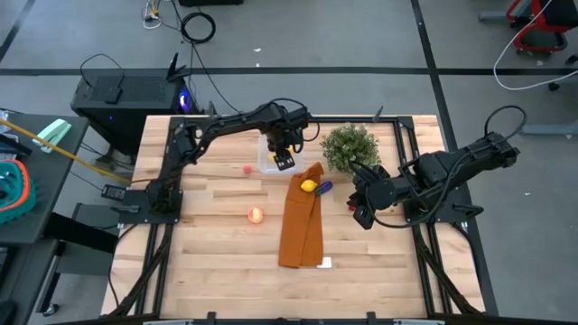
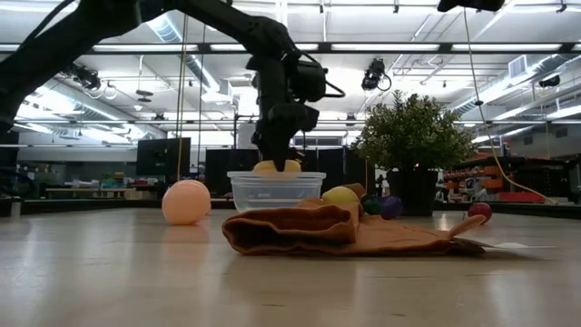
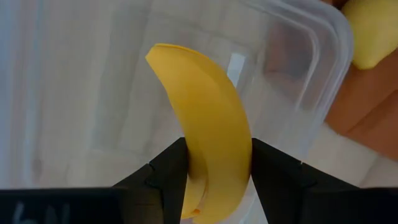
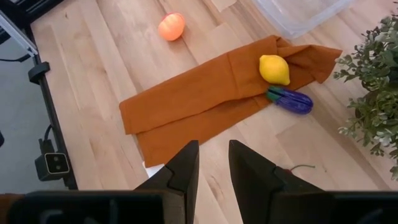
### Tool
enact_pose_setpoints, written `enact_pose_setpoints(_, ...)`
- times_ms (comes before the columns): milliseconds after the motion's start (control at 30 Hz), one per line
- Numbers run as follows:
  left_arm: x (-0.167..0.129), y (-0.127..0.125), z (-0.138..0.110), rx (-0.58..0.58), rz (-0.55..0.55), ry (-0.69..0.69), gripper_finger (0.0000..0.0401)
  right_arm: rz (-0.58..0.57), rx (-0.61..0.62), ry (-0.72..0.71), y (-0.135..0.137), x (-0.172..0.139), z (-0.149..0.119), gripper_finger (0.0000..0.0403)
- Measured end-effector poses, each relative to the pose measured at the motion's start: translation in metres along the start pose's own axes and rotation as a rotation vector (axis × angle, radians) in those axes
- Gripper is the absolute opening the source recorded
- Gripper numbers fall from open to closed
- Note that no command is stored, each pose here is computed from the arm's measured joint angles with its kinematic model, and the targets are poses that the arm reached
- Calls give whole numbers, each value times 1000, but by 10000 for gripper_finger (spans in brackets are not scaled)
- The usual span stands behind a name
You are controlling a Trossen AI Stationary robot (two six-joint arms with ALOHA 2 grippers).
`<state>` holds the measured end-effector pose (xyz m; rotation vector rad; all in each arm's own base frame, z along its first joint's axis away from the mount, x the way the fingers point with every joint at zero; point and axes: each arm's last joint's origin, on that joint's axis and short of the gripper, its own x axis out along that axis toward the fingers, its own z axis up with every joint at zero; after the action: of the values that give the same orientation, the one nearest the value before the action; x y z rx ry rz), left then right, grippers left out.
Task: Pick and placing Produce into tupperware
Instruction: Put the yellow banana into the transparent bin
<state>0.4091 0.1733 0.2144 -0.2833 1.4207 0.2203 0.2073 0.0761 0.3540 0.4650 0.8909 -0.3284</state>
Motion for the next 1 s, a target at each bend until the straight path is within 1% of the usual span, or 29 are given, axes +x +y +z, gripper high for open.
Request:
enact_pose_setpoints(200,1,-7,8,-41,-2,-70,172,0,0,0,0,0,0,95)
enact_pose_setpoints(700,1,-9,11,-190,-8,-99,172,0,-1,0,0,0,0,95)
enact_pose_setpoints(933,1,-9,12,-198,-5,-112,172,0,0,0,0,0,0,95)
enact_pose_setpoints(1000,3,-8,12,-222,5,-114,171,0,0,0,0,0,0,95)
